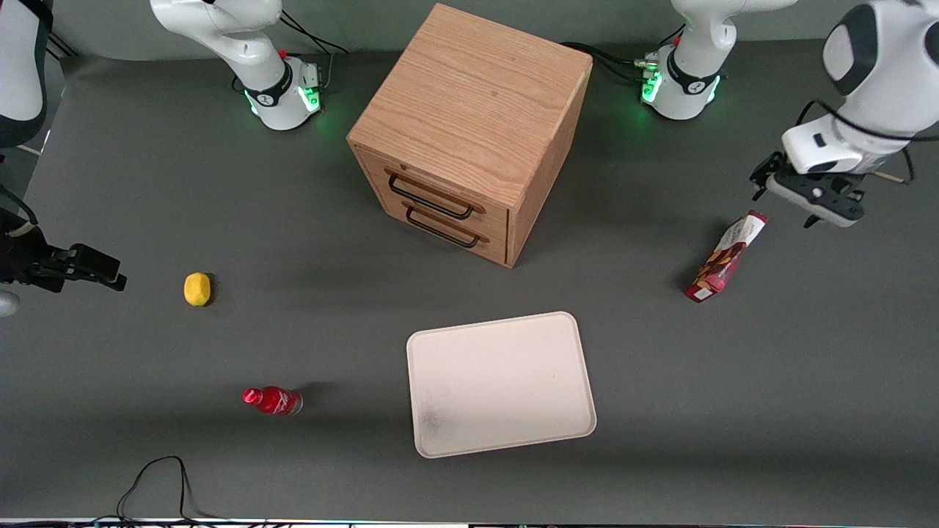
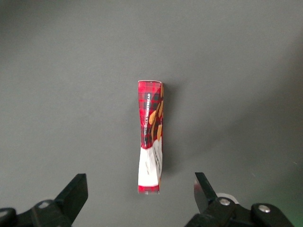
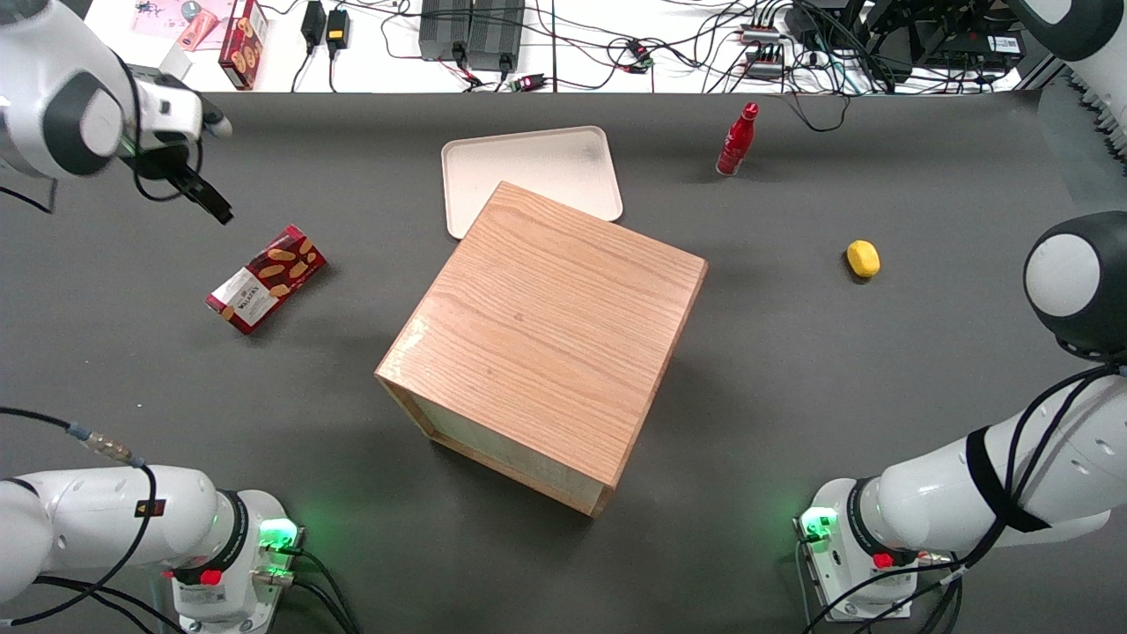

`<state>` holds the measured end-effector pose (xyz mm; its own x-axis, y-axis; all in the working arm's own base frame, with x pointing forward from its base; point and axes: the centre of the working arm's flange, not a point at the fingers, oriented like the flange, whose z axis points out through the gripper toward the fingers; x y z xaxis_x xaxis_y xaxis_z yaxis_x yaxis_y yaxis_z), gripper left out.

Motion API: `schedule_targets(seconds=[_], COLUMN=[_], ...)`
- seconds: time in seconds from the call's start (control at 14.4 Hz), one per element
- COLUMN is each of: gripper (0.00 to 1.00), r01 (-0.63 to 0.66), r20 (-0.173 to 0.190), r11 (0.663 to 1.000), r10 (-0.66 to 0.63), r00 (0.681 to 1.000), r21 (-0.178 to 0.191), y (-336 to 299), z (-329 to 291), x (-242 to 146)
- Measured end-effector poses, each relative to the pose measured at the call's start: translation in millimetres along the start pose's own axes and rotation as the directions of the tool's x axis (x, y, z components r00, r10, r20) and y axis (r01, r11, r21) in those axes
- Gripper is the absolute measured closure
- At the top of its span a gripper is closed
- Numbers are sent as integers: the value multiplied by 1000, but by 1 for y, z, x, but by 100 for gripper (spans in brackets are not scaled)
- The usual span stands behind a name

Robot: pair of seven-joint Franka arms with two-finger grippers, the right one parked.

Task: Place red cookie box on tray
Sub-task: 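Move the open left gripper down over the red shortbread box, then close the left gripper on the box end and lift it upright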

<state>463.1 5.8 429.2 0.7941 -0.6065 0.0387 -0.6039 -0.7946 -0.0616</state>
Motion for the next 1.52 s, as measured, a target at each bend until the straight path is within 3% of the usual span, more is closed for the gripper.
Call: schedule_targets(seconds=[0.42,0.9,1.18,1.52], gripper=[0,0,0,0], r01=[-8,-10,-3,7], r20=[-33,-48,-49,-24], r11=[1000,1000,1000,1000], r10=[9,10,3,-7], r00=[999,999,999,1000], r21=[13,13,13,-8], y=[7,7,5,4], z=[106,176,187,206], x=[-4,-2,-4,-11])
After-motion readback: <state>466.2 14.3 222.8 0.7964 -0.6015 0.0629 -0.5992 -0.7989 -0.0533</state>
